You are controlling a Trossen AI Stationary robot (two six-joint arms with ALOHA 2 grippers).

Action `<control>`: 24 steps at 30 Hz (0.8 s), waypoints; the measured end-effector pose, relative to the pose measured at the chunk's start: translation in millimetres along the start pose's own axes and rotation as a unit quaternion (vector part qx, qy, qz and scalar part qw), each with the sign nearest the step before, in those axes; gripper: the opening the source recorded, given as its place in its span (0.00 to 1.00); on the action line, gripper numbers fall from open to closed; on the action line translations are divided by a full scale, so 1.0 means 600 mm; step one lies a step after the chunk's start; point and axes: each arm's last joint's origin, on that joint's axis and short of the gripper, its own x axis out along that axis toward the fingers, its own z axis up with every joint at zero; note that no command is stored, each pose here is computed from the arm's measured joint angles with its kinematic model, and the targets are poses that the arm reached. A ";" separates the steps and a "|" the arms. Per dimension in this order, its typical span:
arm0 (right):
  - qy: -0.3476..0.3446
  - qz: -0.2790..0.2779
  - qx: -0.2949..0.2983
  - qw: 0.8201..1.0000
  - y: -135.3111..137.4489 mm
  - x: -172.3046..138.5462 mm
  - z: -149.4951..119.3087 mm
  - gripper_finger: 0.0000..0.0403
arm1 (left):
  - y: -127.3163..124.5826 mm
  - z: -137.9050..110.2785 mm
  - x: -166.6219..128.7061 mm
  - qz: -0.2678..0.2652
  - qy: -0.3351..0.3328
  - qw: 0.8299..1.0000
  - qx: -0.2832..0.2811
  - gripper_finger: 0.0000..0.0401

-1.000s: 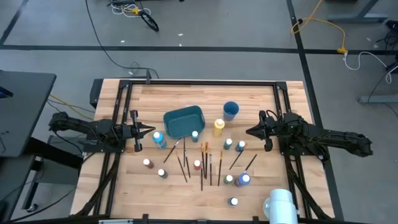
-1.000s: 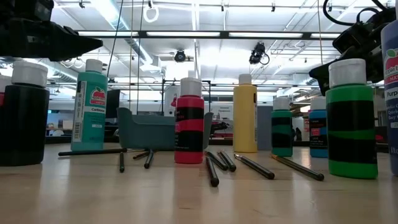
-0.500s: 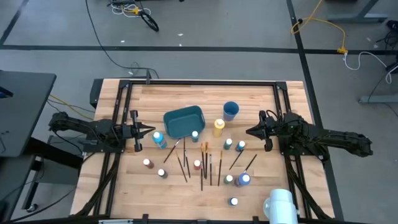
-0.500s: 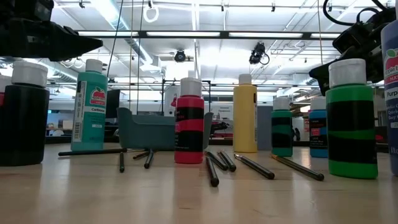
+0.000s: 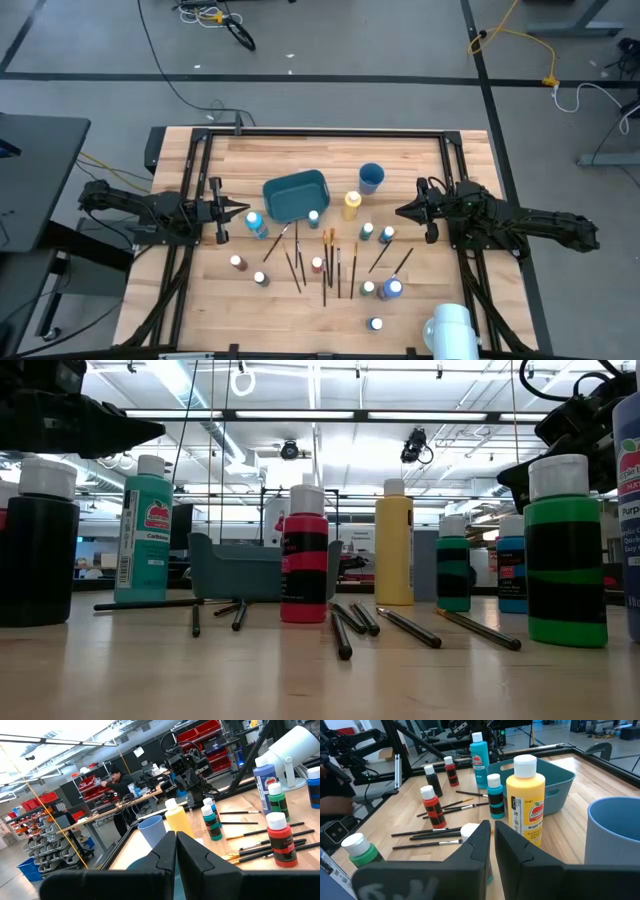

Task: Pick & Place Paint Supplies

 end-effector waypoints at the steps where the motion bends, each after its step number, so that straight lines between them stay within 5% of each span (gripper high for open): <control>1: 0.000 0.000 0.000 1.000 0.000 0.000 0.000 0.07 | 0.000 0.000 0.000 0.000 0.000 1.000 0.004 0.05; 7: 0.000 0.000 0.000 1.000 0.000 0.000 0.000 0.07 | 0.000 0.000 0.000 0.000 0.000 0.997 0.072 0.05; 16: 0.000 0.000 0.000 1.000 0.000 0.000 0.000 0.07 | -0.004 0.006 0.000 -0.055 -0.034 0.995 -0.070 0.05; 21: -0.001 0.000 -0.003 1.000 0.000 0.000 0.000 0.07 | -0.002 0.013 -0.001 -0.066 -0.058 0.992 -0.086 0.05; 24: -0.006 -0.010 -0.039 0.999 -0.001 0.000 0.002 0.07 | -0.003 0.019 -0.002 -0.088 -0.088 0.991 -0.047 0.05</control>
